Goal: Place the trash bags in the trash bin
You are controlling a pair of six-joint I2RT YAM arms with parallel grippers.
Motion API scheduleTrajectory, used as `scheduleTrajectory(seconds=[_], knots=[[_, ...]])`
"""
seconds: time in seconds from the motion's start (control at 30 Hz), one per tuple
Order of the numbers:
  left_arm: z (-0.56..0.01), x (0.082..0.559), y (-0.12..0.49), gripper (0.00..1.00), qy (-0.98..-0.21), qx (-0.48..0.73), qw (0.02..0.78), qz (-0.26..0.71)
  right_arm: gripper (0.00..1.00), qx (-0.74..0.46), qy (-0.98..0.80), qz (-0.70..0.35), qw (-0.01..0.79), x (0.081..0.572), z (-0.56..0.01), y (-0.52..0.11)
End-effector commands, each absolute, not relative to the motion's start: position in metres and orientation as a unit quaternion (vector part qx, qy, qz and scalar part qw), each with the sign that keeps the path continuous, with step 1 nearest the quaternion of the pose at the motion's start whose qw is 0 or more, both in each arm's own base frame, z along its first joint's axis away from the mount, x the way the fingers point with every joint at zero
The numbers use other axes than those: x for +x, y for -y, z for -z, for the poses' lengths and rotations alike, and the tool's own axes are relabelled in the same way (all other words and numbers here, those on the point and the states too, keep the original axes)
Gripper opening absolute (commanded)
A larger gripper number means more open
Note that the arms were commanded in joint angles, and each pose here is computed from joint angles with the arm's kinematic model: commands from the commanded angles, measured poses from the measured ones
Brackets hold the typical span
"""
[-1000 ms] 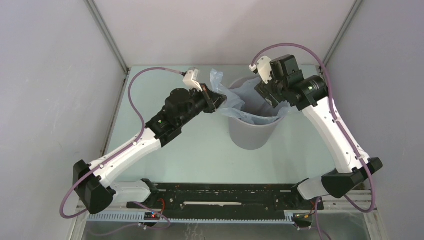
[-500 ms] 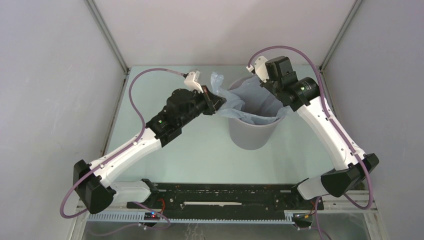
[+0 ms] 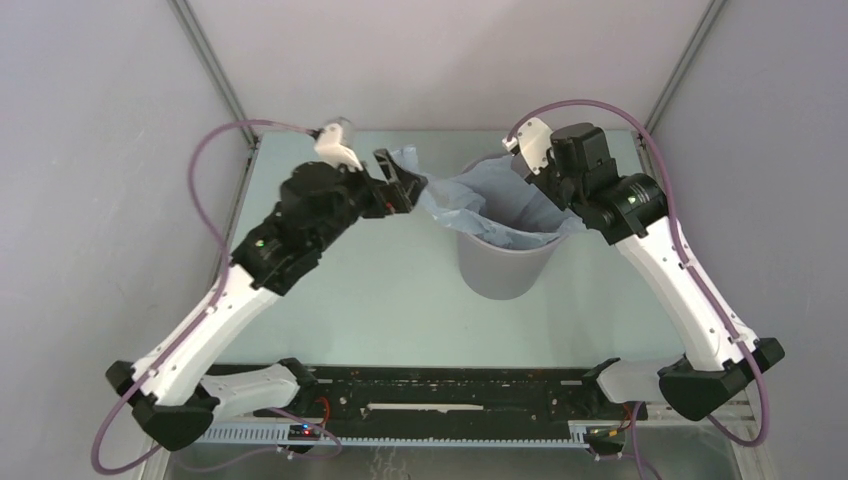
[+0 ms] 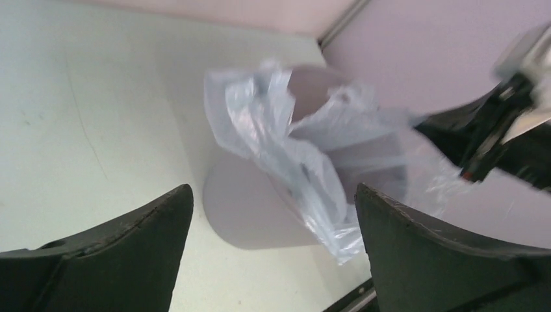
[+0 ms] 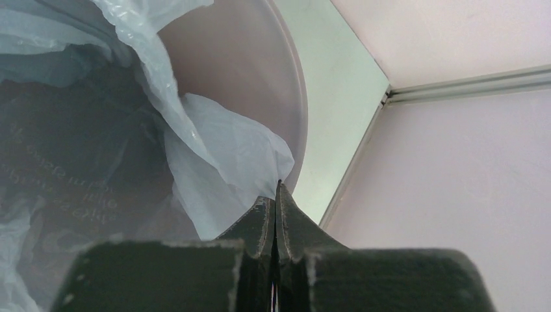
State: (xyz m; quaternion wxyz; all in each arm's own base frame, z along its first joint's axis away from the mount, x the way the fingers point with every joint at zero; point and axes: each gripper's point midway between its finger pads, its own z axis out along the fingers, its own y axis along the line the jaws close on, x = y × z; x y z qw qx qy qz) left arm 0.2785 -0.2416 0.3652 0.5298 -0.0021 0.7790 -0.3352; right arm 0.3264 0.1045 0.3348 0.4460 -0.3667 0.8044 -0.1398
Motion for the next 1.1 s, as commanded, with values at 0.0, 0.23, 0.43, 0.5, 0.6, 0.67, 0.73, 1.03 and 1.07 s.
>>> scheduleTrajectory(seconds=[0.0, 0.23, 0.43, 0.5, 0.6, 0.67, 0.73, 1.03, 1.07], knots=[[-0.430, 0.272, 0.204, 1.00, -0.744, -0.016, 0.589, 0.315, 0.00, -0.366, -0.798, 0.114, 0.466, 0.320, -0.341, -0.114], [-0.469, 0.288, 0.235, 1.00, -0.736, 0.052, 0.592, 0.324, 0.00, -0.370, -0.795, 0.108, 0.469, 0.311, -0.339, -0.114], [-0.442, 0.319, 0.278, 0.99, -0.788, 0.162, 0.529, 0.271, 0.00, -0.371, -0.793, 0.103, 0.472, 0.307, -0.340, -0.114], [-0.430, 0.325, 0.293, 0.99, -0.800, 0.199, 0.498, 0.270, 0.00, -0.372, -0.794, 0.102, 0.470, 0.306, -0.339, -0.114], [-0.411, 0.336, 0.304, 1.00, -0.818, 0.198, 0.472, 0.263, 0.00, -0.373, -0.793, 0.102, 0.471, 0.305, -0.340, -0.114], [-0.400, 0.337, 0.311, 1.00, -0.826, 0.198, 0.454, 0.268, 0.00, -0.374, -0.792, 0.101, 0.472, 0.304, -0.341, -0.114], [-0.389, 0.336, 0.315, 1.00, -0.836, 0.202, 0.434, 0.270, 0.00, -0.376, -0.792, 0.102, 0.471, 0.303, -0.341, -0.113], [-0.344, 0.316, 0.301, 0.93, -0.870, 0.220, 0.370, 0.241, 0.00, -0.378, -0.793, 0.103, 0.466, 0.303, -0.334, -0.111], [-0.339, 0.313, 0.299, 0.93, -0.871, 0.223, 0.365, 0.240, 0.00, -0.378, -0.793, 0.102, 0.466, 0.303, -0.333, -0.111]])
